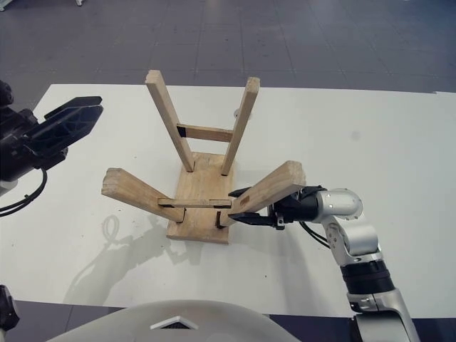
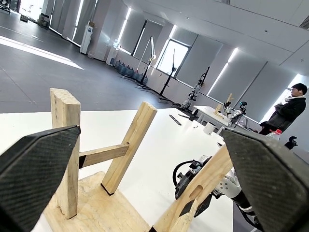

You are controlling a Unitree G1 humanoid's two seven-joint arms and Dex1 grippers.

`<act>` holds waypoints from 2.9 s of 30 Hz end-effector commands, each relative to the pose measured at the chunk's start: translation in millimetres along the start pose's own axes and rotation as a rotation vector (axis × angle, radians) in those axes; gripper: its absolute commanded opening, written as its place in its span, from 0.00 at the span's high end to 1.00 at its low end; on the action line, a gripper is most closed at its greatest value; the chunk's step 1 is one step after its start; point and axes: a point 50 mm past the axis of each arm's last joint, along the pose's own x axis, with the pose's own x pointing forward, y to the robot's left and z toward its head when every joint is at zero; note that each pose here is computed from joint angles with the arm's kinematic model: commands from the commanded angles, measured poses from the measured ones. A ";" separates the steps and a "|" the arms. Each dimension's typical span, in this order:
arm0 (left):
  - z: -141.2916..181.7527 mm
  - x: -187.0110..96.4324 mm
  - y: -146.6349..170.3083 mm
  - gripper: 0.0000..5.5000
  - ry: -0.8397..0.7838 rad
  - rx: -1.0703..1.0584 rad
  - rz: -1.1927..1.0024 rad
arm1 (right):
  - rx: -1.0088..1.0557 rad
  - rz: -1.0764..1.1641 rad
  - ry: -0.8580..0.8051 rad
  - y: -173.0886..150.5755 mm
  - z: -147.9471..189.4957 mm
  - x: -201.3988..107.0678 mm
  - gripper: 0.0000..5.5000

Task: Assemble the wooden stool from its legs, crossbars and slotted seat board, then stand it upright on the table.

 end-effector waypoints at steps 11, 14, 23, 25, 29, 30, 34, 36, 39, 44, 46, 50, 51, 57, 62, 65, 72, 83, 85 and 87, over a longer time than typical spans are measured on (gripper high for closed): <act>-4.2 6.0 -3.6 0.00 0.008 -0.009 0.002 | 0.054 0.021 0.234 14.1 -34.0 2.5 0.63; -5.4 5.4 -3.5 0.00 0.005 -0.012 0.010 | 0.081 0.011 0.293 13.6 -39.6 1.5 0.63; -9.5 9.1 -4.2 0.00 -0.001 -0.021 0.009 | 0.172 0.053 0.386 12.3 -47.3 -1.9 0.63; -9.2 9.5 -3.8 0.00 -0.007 -0.020 0.014 | 0.192 0.102 0.427 16.5 -50.5 -0.4 0.63; -9.9 11.5 -3.4 0.00 -0.014 -0.022 0.015 | 0.228 0.117 0.536 21.6 -59.0 -2.9 0.63; -10.0 11.8 -3.3 0.00 -0.016 -0.021 0.016 | 0.231 0.099 0.584 21.7 -63.5 -3.2 0.63; -8.9 17.2 -5.6 0.00 -0.002 0.009 0.012 | 0.221 -0.032 0.695 17.9 -73.2 -1.2 0.63; -4.3 23.1 -8.6 0.00 -0.010 0.053 0.029 | 0.217 -0.089 0.759 16.5 -74.1 -1.5 0.63; 15.3 35.3 -20.8 0.00 -0.059 0.145 0.036 | 0.225 -0.101 0.799 20.3 -80.4 -2.8 0.63; 55.8 58.3 -35.2 0.00 -0.122 0.287 0.174 | 0.243 -0.149 0.821 22.3 -94.3 -4.0 0.63; 62.7 68.6 -45.5 0.00 -0.083 0.348 0.208 | 0.246 -0.170 0.811 19.7 -94.6 -1.8 0.63; 34.3 86.4 -58.8 0.12 0.196 0.677 0.319 | 0.248 -0.191 0.802 19.0 -95.3 0.1 0.63; 19.0 88.8 -61.8 0.14 0.281 0.742 0.318 | 0.248 -0.193 0.801 19.3 -95.5 0.3 0.63; -45.3 90.3 -69.8 0.30 0.566 0.987 0.281 | 0.246 -0.198 0.802 19.3 -96.2 0.2 0.63; -66.5 98.5 -78.8 0.37 0.653 1.128 0.174 | 0.242 -0.207 0.812 17.0 -96.9 -1.1 0.63; -77.5 101.3 -79.7 0.37 0.674 1.129 0.135 | 0.237 -0.208 0.813 14.9 -96.2 -1.0 0.63; -64.1 113.3 -75.0 0.37 0.460 1.279 0.279 | 0.233 -0.212 0.810 13.6 -95.5 -0.6 0.63; -141.4 38.9 -32.6 0.37 1.180 1.286 0.078 | 0.229 -0.203 0.822 12.9 -92.1 -6.0 0.63; -138.2 46.2 -31.4 0.37 1.128 1.320 0.089 | 0.228 -0.201 0.821 13.3 -91.2 -5.9 0.63; -134.7 53.0 -33.6 0.37 1.068 1.344 0.094 | 0.230 -0.201 0.820 14.4 -91.1 -6.0 0.63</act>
